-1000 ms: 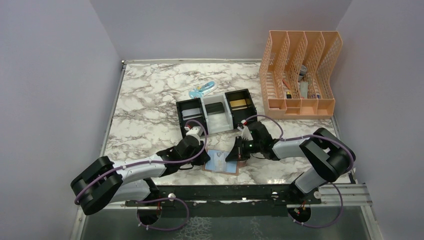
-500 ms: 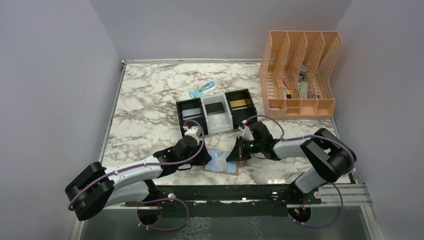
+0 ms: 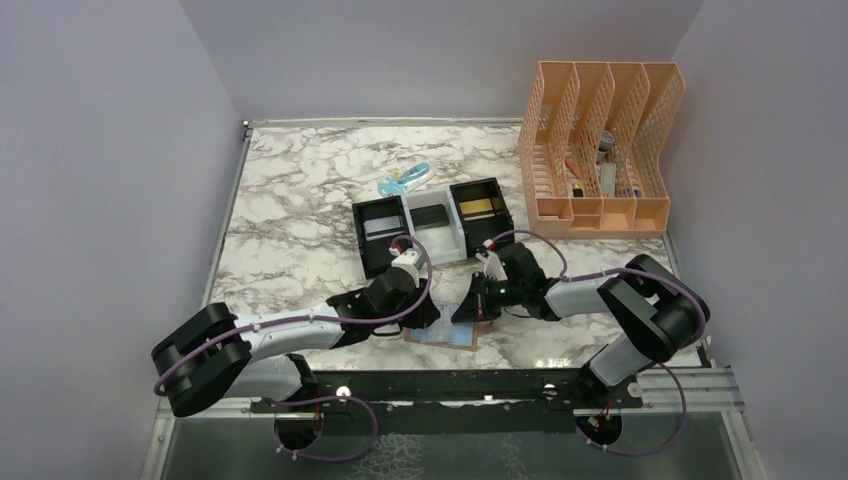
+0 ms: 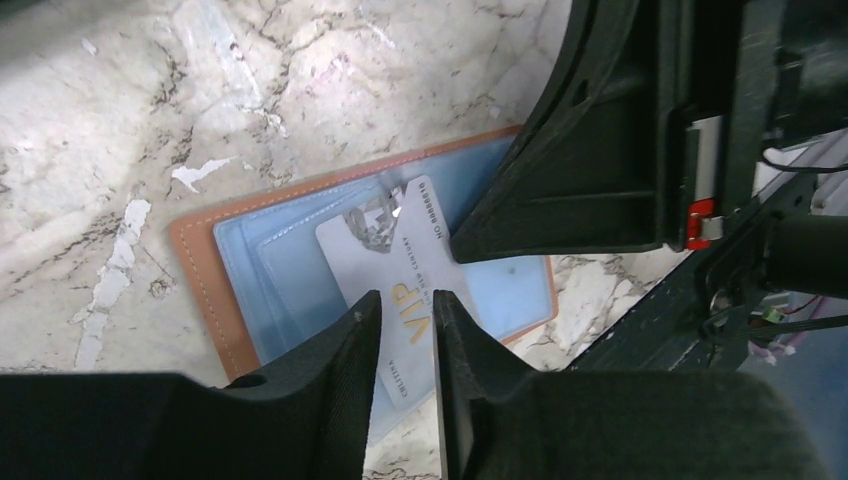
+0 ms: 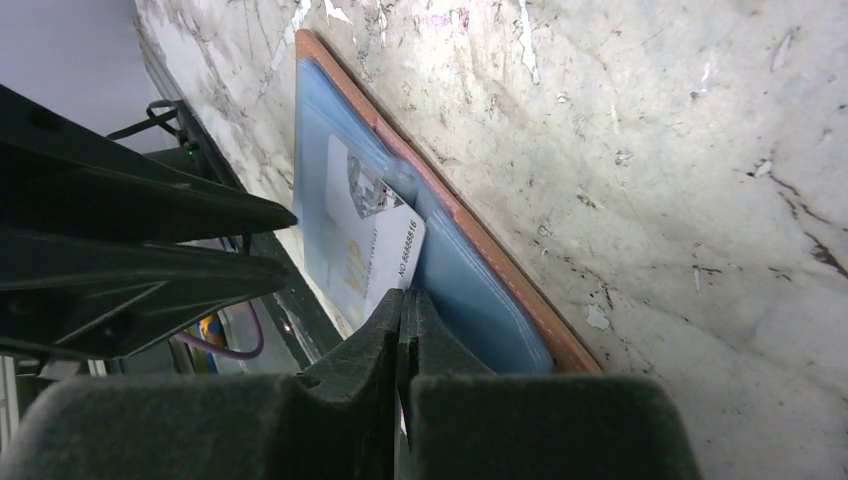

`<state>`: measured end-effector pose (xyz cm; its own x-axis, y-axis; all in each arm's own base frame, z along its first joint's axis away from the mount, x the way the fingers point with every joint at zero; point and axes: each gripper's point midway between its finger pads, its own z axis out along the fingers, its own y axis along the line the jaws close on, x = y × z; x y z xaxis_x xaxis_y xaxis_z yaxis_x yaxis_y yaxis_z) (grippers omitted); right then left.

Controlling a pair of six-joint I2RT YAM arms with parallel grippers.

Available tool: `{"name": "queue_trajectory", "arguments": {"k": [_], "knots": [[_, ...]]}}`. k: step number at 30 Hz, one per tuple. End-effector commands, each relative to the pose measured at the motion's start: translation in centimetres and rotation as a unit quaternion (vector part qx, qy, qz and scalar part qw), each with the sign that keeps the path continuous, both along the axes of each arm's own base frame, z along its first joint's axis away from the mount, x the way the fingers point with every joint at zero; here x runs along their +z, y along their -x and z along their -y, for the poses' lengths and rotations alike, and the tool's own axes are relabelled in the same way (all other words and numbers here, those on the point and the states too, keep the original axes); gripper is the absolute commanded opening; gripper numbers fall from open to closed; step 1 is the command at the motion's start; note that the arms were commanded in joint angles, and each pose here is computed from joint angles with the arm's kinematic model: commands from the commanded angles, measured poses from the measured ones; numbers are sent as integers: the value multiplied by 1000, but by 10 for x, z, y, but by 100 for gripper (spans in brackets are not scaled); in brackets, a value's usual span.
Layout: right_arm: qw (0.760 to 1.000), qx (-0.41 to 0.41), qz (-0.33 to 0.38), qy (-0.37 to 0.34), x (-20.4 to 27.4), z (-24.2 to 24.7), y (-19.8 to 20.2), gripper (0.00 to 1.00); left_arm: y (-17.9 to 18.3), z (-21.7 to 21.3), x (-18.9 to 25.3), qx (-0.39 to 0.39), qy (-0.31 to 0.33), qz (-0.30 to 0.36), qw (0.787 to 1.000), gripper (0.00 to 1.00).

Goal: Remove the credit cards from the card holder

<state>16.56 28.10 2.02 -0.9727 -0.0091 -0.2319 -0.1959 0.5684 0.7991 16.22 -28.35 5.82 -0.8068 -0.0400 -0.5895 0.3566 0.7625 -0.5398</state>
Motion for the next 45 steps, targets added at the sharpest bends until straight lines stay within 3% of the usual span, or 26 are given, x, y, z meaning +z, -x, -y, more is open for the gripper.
{"name": "queue_trajectory", "arguments": {"k": [1,11,21,29,41,45], "knots": [[1000,-4,3,5,-7,4,0,1,3,2,-10,4,-5,-10,1000,26],[1000,1,5,-23,2,0,3,3,8,-21,-40,28,-65,-31,997,16],[997,-2,3,-72,13,-5,8,18,11,-25,-47,26,-85,-35,995,13],[999,-34,-10,-32,-5,-5,3,22,11,-25,-48,27,-85,-35,995,13],[999,-24,-7,-43,-3,-22,0,21,10,-23,-45,27,-82,-34,996,13],[998,-58,10,10,-11,-9,-10,22,10,-24,-44,28,-82,-33,996,13]]}}
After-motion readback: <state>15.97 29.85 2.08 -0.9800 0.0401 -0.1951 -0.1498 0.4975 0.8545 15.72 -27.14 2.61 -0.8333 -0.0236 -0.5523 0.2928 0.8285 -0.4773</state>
